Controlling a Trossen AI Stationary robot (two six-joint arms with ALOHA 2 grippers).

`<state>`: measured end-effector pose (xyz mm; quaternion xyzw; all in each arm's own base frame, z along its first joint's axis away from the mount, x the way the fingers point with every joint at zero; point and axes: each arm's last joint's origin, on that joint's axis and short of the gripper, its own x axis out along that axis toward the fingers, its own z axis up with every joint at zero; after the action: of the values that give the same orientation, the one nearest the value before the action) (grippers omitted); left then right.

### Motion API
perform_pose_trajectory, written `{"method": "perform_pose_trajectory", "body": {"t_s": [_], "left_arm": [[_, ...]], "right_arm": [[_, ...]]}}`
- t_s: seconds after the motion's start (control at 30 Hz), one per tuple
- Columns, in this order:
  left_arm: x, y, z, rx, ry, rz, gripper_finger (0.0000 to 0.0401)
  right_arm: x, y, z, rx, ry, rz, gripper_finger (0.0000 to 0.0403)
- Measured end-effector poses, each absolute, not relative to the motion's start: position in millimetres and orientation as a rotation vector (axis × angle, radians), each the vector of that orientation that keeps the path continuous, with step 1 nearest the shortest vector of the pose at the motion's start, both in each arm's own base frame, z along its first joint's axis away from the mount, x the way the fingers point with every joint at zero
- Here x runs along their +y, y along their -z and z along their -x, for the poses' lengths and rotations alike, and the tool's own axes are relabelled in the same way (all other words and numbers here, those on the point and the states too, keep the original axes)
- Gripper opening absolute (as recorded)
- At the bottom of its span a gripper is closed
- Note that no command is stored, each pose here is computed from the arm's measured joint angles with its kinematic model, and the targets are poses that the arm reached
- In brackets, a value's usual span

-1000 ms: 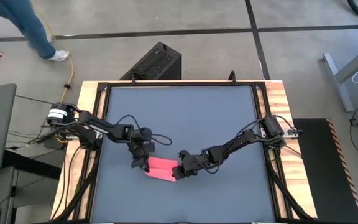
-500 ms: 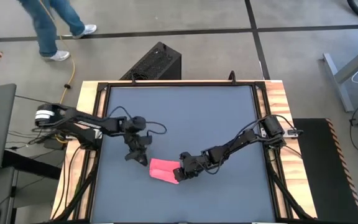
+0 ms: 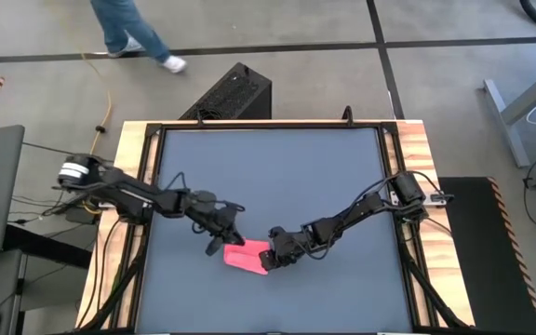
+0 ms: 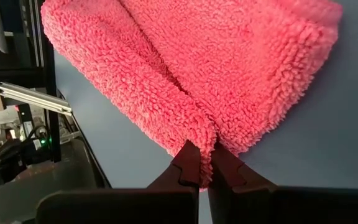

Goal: Roll towel
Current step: Roll the pink towel

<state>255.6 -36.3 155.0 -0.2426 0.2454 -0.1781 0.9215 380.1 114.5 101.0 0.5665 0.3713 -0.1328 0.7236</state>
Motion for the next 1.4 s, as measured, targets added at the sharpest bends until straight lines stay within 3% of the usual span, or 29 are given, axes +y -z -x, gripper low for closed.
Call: {"method": "perform_pose_trajectory", "body": {"t_s": [0.27, 0.8, 1.4], "left_arm": [[-46.6, -136.7, -284.5, 0.607, 0.524, 0.567, 0.0], [-42.5, -132.1, -287.0, 0.62, 0.446, 0.549, 0.0], [-38.8, -114.3, -274.7, 0.827, 0.423, 0.509, 0.0]], "right_arm": [[108.5, -101.0, -381.8, 0.811, 0.297, -1.238, 0.0027], [107.6, -101.0, -382.1, 0.814, 0.292, -1.232, 0.0027], [107.6, -103.1, -384.3, 0.769, 0.256, -1.175, 0.005]]}}
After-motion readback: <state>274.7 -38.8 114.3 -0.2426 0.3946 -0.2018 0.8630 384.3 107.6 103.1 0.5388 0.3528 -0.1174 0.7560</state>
